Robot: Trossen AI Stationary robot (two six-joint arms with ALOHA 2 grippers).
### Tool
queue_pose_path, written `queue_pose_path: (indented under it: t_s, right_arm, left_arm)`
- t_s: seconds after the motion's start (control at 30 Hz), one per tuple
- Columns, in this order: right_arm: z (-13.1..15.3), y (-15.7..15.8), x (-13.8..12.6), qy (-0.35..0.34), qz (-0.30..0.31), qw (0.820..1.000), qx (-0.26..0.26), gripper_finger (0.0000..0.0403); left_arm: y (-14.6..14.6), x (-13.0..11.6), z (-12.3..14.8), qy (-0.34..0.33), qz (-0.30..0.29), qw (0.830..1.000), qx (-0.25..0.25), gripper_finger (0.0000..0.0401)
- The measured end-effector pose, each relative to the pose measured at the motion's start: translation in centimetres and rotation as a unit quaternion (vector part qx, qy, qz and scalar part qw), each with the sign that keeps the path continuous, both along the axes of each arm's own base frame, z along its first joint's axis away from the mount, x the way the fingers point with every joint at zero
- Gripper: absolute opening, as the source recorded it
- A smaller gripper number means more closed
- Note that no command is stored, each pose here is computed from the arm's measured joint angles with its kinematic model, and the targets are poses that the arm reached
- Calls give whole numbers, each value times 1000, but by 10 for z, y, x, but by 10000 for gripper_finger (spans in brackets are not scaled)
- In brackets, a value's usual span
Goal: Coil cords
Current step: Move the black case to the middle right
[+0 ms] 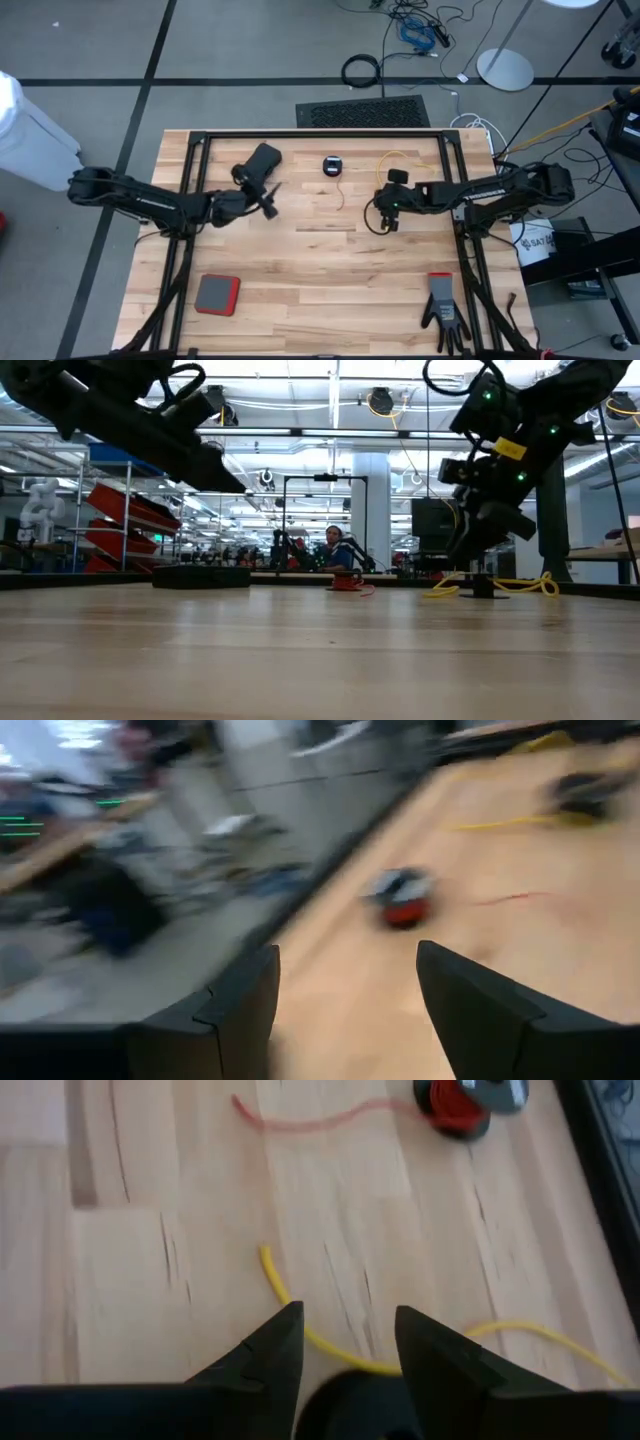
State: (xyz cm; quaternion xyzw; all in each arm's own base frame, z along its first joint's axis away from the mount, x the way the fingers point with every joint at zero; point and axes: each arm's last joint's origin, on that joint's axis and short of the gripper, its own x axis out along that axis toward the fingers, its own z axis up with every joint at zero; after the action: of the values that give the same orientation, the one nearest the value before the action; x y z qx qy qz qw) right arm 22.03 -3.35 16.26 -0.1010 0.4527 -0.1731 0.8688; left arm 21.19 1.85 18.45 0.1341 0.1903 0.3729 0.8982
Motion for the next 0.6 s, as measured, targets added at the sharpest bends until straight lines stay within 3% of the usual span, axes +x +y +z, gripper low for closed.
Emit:
queue_pose_path:
  t_s: [0.07, 0.27, 0.6]
  right_arm:
    - [1, 1, 2, -11, 3, 1000, -1, 146]
    - [4, 7, 6, -40, 2, 999, 11, 146]
    - [7, 18, 11, -73, 16, 997, 19, 146]
  left_arm:
    - [9, -4, -6, 25, 43, 999, -2, 244]
    - [42, -18, -22, 51, 105, 989, -93, 244]
    - [97, -44, -24, -20, 170, 961, -215, 244]
